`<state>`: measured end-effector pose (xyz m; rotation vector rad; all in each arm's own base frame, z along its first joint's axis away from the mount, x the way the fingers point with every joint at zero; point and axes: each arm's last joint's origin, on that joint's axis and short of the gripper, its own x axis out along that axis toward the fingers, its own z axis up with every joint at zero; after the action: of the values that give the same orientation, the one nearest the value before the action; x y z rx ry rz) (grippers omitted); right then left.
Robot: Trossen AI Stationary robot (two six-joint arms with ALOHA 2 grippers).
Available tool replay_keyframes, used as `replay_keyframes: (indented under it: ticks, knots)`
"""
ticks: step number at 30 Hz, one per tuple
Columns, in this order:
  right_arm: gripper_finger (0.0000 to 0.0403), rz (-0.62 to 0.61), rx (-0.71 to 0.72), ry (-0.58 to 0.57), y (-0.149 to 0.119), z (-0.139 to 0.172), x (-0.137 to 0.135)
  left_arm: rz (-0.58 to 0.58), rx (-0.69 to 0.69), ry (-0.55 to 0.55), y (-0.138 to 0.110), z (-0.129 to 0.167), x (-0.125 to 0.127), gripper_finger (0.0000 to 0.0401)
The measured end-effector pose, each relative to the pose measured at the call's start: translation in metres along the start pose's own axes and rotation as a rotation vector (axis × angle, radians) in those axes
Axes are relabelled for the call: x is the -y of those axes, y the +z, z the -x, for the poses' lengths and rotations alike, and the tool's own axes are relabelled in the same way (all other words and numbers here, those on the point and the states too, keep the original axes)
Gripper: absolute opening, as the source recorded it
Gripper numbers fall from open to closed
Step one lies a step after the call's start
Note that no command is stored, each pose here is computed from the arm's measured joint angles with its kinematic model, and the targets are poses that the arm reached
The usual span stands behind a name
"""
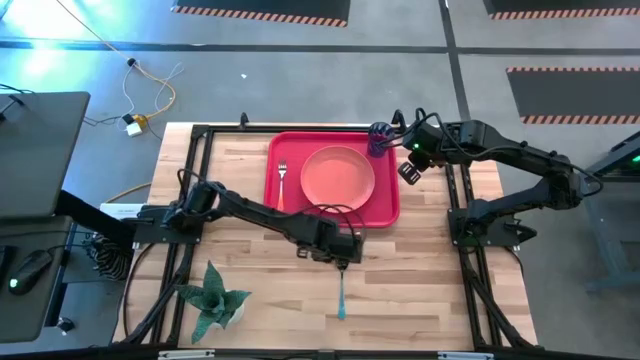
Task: Pick and place plate/cup/fork/spoon on tray
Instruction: Put the blue spoon on the red serving tray to the left of the orange plate
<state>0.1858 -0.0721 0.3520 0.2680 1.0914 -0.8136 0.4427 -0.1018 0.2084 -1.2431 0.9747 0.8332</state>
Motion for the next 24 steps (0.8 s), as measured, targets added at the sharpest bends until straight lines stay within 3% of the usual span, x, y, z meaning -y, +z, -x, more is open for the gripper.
replay_keyframes:
  ticks: [4,6,13,24]
  knots:
    - [0.0074,0.0,0.0,0.0,0.0,0.0,0.0,0.016,-0.009,-0.018,-0.008,-0.006,0.002,0.0143]
    - [0.0074,0.0,0.001,0.0,0.0,0.0,0.0,0.013,-0.007,0.022,-0.012,-0.01,-0.003,0.0143]
    - [0.0074,-0.001,-0.001,0.006,0.0,0.0,0.0,0.041,-0.019,-0.027,-0.023,-0.026,0.002,0.0143]
    - [0.0074,-0.001,-0.001,0.007,0.0,0.0,0.0,0.06,-0.068,0.023,-0.042,-0.052,-0.005,0.0143]
